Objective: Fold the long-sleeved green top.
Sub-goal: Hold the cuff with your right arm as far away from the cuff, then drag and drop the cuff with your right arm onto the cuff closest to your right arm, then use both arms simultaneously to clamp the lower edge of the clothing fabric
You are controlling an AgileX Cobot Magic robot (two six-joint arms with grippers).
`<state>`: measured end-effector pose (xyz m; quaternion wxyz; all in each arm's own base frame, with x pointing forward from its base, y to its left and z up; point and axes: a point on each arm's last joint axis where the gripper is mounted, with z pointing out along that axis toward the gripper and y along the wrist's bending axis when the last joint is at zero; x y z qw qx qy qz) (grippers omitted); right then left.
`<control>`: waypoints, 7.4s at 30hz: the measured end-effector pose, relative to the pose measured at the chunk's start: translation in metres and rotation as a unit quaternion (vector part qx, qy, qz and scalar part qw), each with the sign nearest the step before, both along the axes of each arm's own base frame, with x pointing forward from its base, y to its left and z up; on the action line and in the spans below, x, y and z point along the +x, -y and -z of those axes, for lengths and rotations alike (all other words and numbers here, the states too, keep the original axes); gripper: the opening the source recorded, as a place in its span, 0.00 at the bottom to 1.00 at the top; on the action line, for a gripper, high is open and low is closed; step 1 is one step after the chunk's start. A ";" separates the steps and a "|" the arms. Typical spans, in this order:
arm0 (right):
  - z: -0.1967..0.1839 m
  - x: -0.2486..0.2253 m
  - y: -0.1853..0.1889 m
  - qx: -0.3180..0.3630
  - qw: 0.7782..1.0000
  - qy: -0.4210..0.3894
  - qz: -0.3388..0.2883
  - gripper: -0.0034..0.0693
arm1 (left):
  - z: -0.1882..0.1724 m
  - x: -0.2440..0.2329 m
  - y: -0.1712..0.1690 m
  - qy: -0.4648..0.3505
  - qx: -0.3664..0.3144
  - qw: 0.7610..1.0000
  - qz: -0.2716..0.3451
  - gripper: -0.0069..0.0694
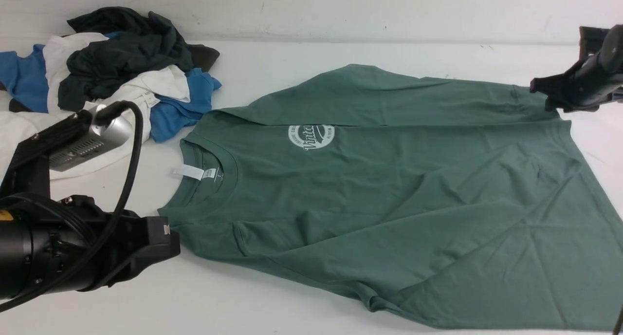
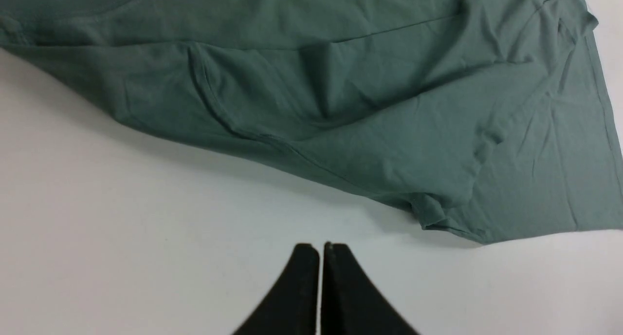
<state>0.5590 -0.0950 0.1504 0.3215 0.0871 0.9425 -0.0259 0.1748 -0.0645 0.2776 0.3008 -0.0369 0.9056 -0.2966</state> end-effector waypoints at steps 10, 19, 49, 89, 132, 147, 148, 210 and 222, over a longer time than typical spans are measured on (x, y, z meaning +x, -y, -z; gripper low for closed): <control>0.009 0.002 0.000 0.003 1.000 0.001 0.001 0.43 | -0.001 0.001 -0.001 0.006 0.001 1.000 -0.006 0.09; 0.009 0.002 -0.001 -0.003 1.000 -0.001 -0.011 0.29 | -0.001 0.001 -0.001 0.007 0.001 1.000 -0.006 0.09; -0.022 0.003 0.007 -0.063 0.998 0.007 -0.022 0.09 | -0.002 0.003 -0.002 0.017 0.002 1.000 -0.015 0.09; -0.048 -0.180 -0.033 0.040 0.950 -0.302 0.061 0.09 | -0.007 0.036 -0.001 0.027 0.042 0.999 -0.003 0.09; -0.128 -0.338 -0.075 0.108 0.971 -0.214 -0.017 0.68 | 0.052 0.091 0.000 -0.220 0.152 0.961 0.067 0.57; -0.128 -0.336 -0.074 0.107 0.973 -0.202 -0.016 0.68 | 0.102 0.169 0.010 -0.231 0.130 0.964 0.004 0.57; -0.128 -0.336 -0.074 0.107 0.974 -0.200 -0.016 0.68 | 0.105 0.171 0.010 -0.234 0.129 0.964 -0.001 0.57; -0.103 -0.430 -0.107 0.124 0.973 -0.180 -0.077 0.68 | 0.077 0.067 0.062 -0.225 0.299 0.895 0.242 0.56; -0.103 -0.430 -0.107 0.125 0.973 -0.180 -0.077 0.68 | 0.077 0.047 0.108 -0.171 0.285 0.892 0.305 0.56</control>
